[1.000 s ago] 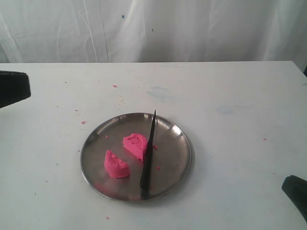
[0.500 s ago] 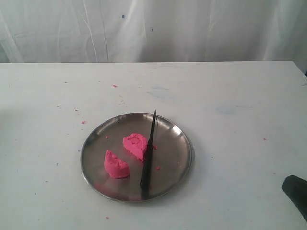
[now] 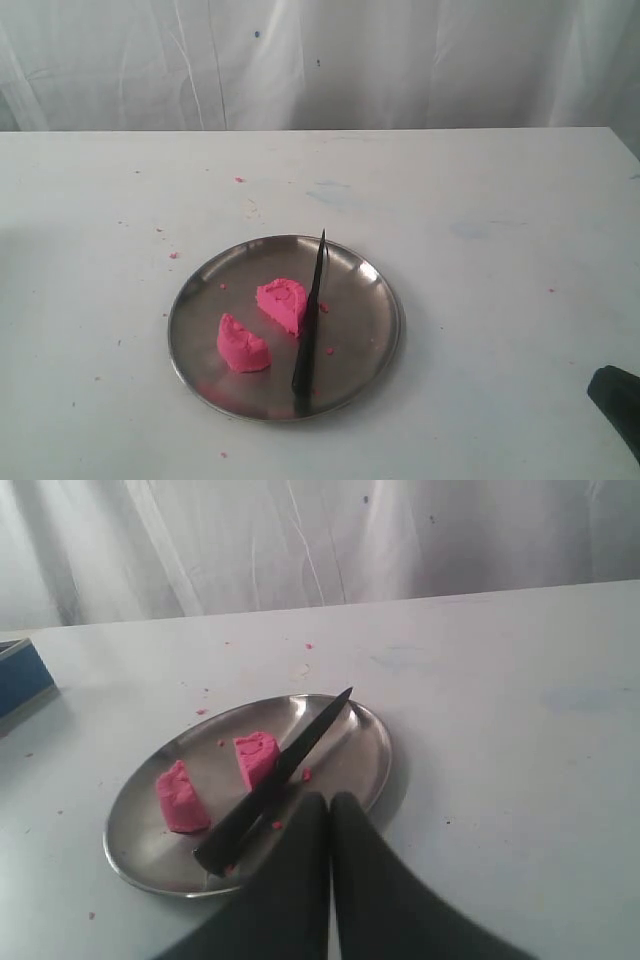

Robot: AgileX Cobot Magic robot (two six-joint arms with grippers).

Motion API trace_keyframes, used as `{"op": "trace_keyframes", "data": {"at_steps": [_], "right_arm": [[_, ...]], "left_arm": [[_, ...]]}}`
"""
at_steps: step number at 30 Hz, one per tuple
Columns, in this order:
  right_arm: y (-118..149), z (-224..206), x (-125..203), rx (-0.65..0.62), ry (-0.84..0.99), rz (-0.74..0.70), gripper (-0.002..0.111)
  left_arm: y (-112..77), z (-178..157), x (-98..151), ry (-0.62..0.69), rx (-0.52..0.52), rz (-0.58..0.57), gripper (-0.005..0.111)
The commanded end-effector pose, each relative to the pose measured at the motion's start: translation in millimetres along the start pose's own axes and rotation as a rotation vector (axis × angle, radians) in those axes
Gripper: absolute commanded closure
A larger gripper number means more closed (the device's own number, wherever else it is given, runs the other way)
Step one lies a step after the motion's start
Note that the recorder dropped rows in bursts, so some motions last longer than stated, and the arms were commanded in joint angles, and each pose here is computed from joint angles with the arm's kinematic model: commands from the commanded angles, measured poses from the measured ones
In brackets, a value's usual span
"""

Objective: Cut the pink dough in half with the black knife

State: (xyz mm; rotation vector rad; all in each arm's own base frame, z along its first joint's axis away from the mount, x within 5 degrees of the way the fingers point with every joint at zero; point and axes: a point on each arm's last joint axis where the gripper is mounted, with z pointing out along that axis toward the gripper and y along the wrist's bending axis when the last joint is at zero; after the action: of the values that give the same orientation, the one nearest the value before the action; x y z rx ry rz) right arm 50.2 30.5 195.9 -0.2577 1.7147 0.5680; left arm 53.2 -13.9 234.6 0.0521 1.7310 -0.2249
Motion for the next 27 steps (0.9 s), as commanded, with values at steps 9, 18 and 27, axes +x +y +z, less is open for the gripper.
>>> {"op": "trace_keyframes", "data": {"at_steps": [9, 18, 27], "right_arm": [[-1, 0, 0, 0.007, -0.013, 0.001, 0.108], [-1, 0, 0, 0.007, -0.013, 0.001, 0.108], [-1, 0, 0, 0.007, -0.013, 0.001, 0.108]], "left_arm": [[7.1, 8, 51, 0.068, -0.016, -0.02, 0.107], [6.0, 8, 64, 0.168, 0.0, -0.023, 0.107], [6.2, 8, 63, 0.159, -0.002, -0.023, 0.107]]}}
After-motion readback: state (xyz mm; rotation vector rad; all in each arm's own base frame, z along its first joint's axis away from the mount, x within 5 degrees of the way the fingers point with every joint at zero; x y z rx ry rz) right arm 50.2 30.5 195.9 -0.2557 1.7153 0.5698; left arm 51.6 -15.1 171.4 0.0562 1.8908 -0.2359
